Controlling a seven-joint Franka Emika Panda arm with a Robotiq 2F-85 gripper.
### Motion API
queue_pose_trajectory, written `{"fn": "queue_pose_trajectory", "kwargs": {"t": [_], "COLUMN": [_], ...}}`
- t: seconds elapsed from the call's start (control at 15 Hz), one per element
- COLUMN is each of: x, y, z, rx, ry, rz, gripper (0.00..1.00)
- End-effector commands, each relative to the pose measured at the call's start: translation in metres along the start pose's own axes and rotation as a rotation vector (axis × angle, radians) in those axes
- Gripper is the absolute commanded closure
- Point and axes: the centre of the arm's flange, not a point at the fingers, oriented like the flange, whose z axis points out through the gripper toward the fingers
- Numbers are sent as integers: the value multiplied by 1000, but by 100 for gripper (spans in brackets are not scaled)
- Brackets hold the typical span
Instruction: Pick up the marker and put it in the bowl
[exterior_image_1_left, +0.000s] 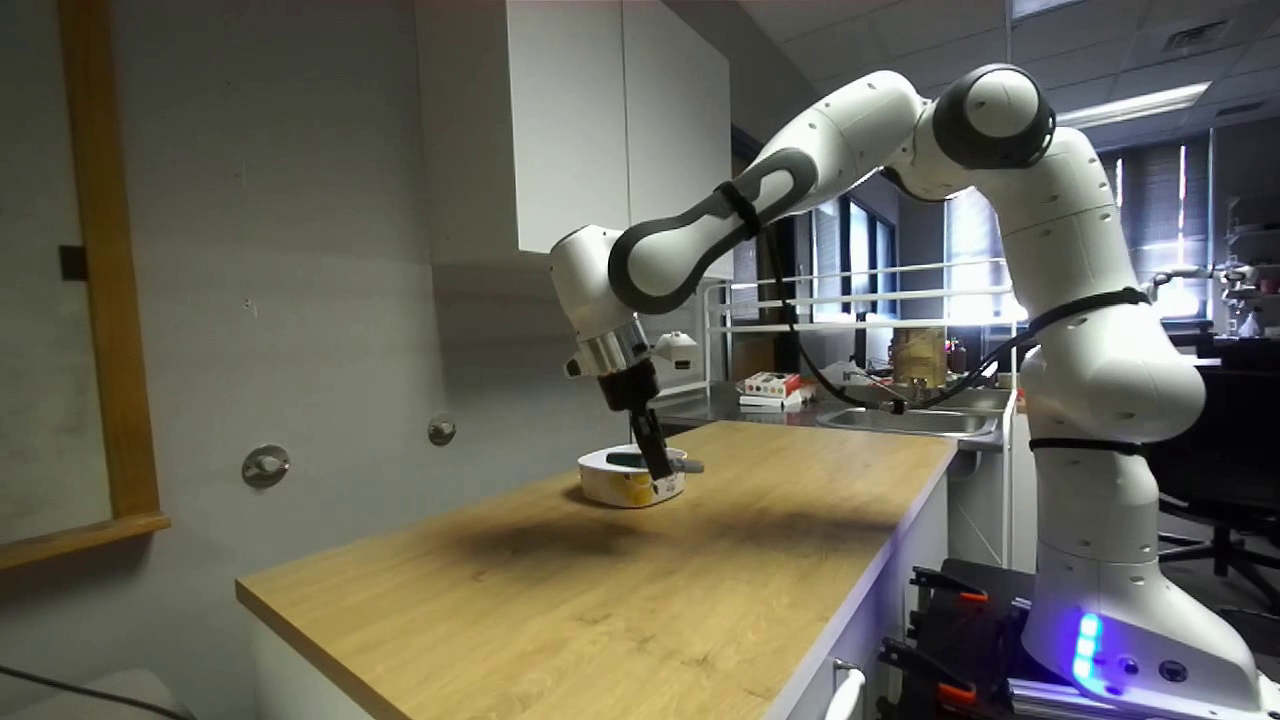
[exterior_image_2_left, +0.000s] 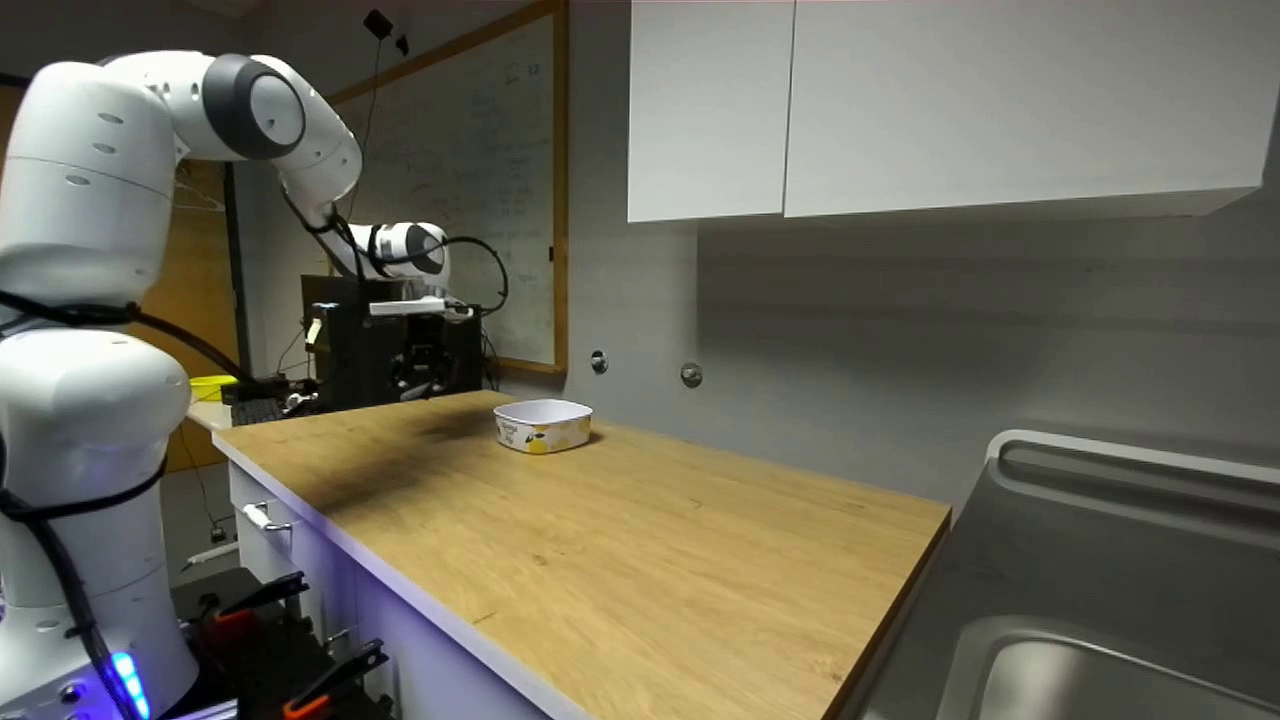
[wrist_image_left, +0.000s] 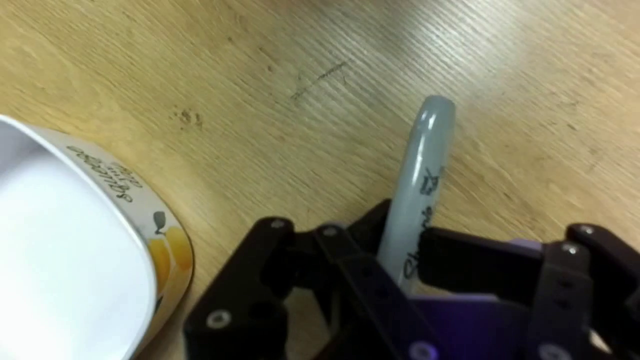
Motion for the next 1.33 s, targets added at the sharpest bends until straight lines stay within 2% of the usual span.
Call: {"fn": "queue_pose_trajectory", "kwargs": {"t": [0.0, 0.33, 0.8, 1.0, 1.27], "x": [-6, 23, 82, 86, 70], "y": [10, 48, 103, 128, 166], "z": [-41, -84, -107, -109, -97], "rx": [-39, -50, -28, -10, 6], "ry": [36, 37, -9, -15, -31], "rz": [51, 109, 168, 200, 254], "gripper": [92, 92, 92, 92, 92]}}
